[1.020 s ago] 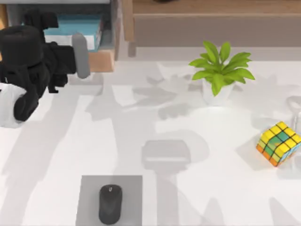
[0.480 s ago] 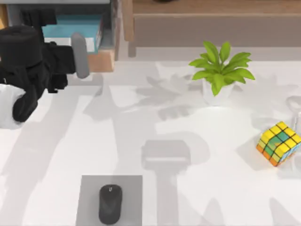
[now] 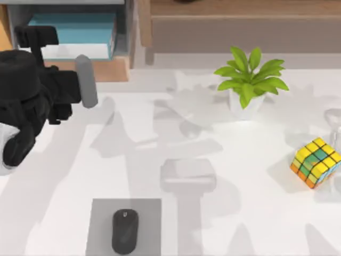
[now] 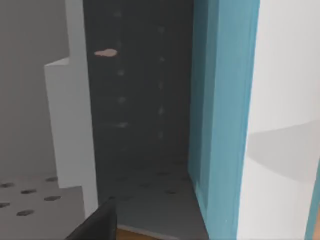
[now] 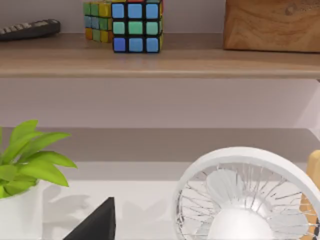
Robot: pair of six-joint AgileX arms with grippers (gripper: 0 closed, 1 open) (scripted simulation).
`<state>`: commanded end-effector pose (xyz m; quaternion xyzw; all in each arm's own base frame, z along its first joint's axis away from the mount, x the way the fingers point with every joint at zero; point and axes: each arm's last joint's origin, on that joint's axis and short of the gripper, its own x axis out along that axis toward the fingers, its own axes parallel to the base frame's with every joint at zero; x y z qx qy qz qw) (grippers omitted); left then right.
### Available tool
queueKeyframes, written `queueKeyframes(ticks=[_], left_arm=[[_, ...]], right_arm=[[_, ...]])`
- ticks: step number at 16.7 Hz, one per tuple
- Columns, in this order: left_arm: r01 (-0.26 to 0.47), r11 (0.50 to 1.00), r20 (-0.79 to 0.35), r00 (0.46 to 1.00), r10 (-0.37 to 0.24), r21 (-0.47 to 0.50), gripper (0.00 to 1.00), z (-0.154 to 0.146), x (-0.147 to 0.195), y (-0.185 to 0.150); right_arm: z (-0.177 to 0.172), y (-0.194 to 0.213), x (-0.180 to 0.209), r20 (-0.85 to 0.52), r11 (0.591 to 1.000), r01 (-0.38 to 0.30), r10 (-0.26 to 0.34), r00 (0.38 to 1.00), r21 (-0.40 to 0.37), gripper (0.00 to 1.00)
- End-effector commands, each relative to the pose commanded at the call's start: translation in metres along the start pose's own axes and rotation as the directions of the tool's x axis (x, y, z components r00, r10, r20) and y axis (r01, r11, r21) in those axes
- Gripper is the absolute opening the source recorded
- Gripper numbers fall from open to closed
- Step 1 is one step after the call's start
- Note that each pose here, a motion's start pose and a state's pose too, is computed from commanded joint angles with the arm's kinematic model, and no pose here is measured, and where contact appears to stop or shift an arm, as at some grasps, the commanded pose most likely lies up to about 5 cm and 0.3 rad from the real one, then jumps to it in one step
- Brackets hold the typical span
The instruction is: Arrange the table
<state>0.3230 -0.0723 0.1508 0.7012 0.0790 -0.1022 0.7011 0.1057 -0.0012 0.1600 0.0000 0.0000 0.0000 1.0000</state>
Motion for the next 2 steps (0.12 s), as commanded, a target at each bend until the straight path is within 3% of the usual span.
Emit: queueKeyframes(ticks=[2], left_arm=[[0.01,1.0,0.001,1.0,-0.01,0.002,1.0,0.0002,-0.0032,-0.0036]], right_arm=[[0.0,0.0,0.0,0.0,1.0,0.0,0.0,1.0,0.0,1.0]])
